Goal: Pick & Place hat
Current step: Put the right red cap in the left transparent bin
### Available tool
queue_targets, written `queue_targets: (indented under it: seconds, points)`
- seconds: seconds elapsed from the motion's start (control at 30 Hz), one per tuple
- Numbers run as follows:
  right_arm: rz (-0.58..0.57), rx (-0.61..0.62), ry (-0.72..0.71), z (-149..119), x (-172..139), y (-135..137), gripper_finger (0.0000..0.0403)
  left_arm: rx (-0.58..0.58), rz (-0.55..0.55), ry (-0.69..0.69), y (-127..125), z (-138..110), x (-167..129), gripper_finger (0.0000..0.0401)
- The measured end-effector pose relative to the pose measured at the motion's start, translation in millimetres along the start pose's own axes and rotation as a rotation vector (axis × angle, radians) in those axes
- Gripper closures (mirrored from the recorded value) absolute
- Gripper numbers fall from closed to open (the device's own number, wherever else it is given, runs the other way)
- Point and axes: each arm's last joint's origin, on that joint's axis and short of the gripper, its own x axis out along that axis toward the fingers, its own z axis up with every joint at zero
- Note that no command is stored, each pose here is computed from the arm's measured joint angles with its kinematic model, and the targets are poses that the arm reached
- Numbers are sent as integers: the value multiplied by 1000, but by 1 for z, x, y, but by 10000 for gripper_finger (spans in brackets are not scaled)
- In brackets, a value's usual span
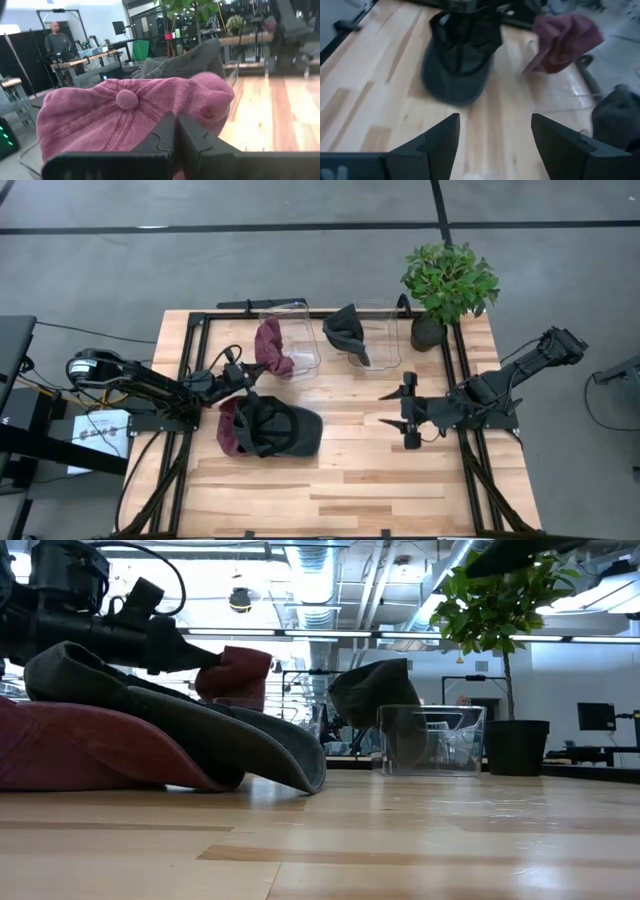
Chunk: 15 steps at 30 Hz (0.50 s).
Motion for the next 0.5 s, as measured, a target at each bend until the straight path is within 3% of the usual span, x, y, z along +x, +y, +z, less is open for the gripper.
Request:
queue_targets:
  seconds: [0.27,0.5]
  points:
    - [-91,35,19,0,10,-24,163,-25,13,-51,-4,19,14,393]
    - [-68,79,38,-1,17,-38,163,0,72,-56,4,40,42,393]
